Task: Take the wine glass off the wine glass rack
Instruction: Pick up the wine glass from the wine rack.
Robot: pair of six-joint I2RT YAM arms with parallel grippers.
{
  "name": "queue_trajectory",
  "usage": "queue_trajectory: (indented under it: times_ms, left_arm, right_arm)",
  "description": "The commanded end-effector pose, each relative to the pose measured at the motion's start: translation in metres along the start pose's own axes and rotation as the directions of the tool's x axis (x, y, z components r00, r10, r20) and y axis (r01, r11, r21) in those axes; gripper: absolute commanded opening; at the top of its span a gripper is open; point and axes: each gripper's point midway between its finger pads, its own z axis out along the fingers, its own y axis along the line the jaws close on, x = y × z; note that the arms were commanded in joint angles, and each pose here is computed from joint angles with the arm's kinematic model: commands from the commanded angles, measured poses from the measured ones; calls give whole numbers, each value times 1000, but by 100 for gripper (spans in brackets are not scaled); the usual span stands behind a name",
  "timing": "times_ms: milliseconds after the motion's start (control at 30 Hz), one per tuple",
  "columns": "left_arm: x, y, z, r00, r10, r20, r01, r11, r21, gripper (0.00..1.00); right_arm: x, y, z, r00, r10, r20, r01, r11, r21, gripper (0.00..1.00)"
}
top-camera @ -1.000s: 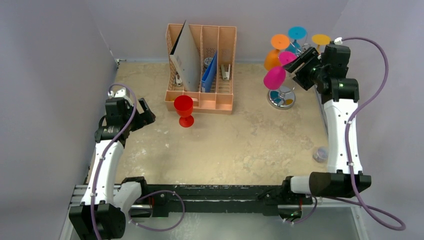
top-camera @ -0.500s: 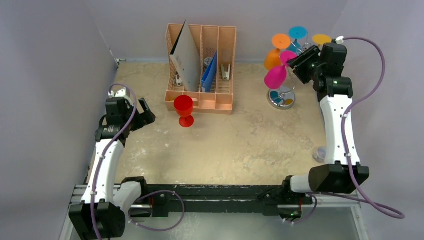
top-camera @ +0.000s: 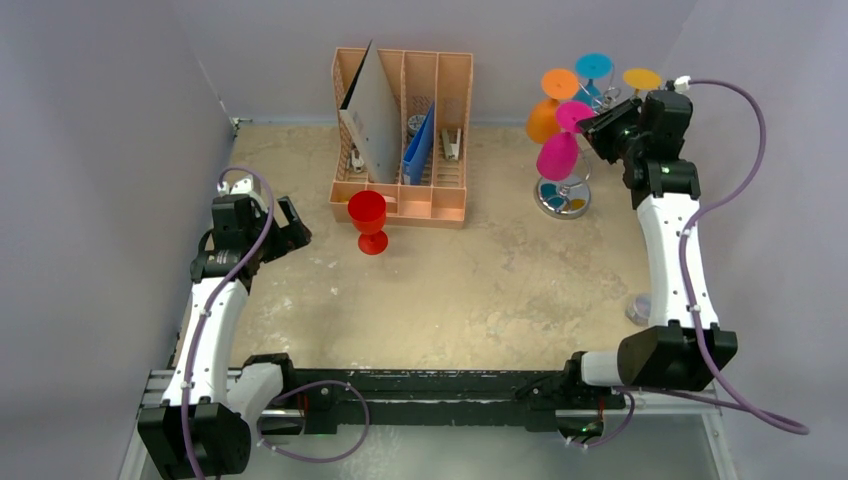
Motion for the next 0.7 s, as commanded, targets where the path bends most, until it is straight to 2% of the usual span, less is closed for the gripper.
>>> queue_trajectory:
  times_ms: [0,233,533,667]
  left_arm:
    - [-11,-3,0,999,17,42,-17,1000,17,96]
    - [-11,-3,0,999,16,43,-17,1000,18,96]
    - [-11,-3,0,999,16,41,-17,1000,20,96]
    - [-11,-3,-1,999,16,44,-17,1000,18,96]
  right_arm:
    - [-7,4,-11,999,-4,38,5,1000,-21,25]
    - [-6,7,-17,999,6,40,-5,999,-33,11]
    - [-5,14,-21,997,68,32,-66,996,-59,1]
    - [-6,18,-20,992,122,27,-120,990,-69,0]
